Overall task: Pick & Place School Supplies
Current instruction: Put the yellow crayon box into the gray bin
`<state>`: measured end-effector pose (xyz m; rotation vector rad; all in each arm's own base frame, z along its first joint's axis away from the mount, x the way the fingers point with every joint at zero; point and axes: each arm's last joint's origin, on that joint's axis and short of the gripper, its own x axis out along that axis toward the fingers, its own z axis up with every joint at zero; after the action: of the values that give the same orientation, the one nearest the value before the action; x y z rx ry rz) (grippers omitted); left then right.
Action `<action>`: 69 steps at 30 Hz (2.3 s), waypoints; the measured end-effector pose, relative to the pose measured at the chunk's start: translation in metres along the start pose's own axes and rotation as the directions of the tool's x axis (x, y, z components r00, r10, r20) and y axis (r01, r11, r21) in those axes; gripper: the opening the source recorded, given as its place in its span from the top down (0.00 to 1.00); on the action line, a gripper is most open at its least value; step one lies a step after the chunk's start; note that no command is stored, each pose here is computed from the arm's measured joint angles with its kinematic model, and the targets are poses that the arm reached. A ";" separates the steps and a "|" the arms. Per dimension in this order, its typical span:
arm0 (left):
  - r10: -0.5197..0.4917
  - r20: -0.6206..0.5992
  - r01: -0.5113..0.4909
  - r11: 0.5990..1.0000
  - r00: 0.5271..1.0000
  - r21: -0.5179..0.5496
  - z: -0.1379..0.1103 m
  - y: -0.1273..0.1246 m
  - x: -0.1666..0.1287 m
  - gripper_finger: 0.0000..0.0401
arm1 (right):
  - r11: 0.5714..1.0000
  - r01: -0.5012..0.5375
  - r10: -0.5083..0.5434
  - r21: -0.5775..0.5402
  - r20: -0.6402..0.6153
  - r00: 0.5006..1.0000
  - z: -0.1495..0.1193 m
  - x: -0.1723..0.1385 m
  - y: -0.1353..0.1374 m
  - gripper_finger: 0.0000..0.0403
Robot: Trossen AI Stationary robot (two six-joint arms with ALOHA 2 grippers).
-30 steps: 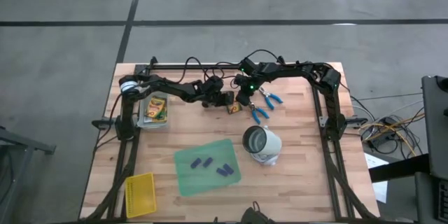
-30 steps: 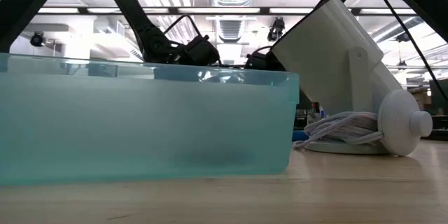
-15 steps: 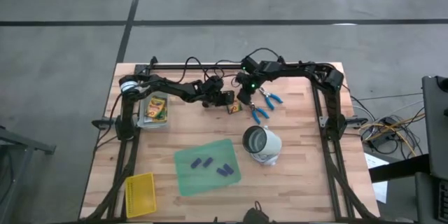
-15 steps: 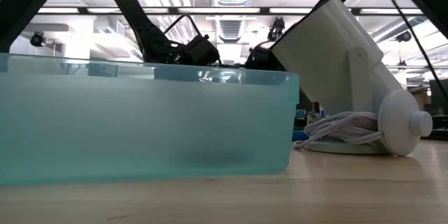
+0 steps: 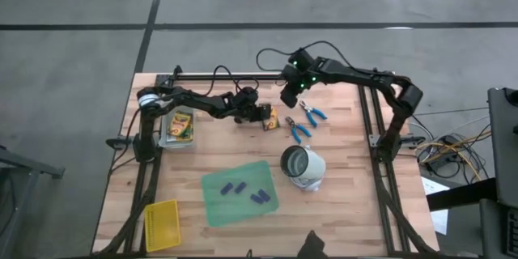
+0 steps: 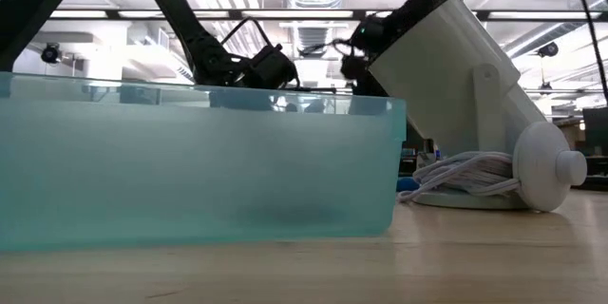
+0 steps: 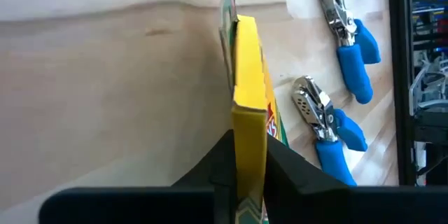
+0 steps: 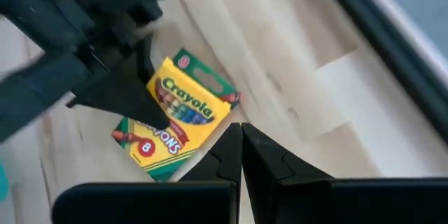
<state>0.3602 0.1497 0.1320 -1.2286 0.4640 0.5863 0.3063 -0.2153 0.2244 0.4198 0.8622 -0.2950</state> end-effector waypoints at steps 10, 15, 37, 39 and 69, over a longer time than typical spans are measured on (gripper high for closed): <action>-0.082 0.059 0.079 0.995 0.995 0.056 0.011 -0.021 -0.023 0.90 | 0.997 0.074 -0.077 0.031 0.103 0.992 0.007 -0.038 -0.021 0.98; -0.156 0.122 0.137 0.979 0.980 0.151 0.022 -0.041 -0.053 0.90 | 0.994 0.093 -0.099 0.051 0.109 0.989 0.007 -0.042 -0.032 0.98; 0.194 0.268 -0.301 0.842 0.944 0.448 0.001 -0.049 -0.271 0.90 | 0.990 0.138 -0.142 0.041 0.117 0.983 0.005 -0.044 -0.051 0.98; 0.273 0.239 -0.349 0.852 0.932 0.390 -0.006 -0.043 -0.287 0.90 | 0.986 0.161 -0.165 0.039 0.116 0.979 0.005 -0.044 -0.052 0.98; 0.813 -0.183 -0.785 0.581 0.552 0.213 -0.045 0.046 -0.234 0.90 | 0.983 0.176 -0.180 0.048 0.093 0.979 0.002 -0.029 -0.059 0.98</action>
<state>0.1507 0.0778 0.2314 -0.9351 1.3206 1.1708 0.2654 -0.2656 0.2348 0.3624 0.8006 -0.4947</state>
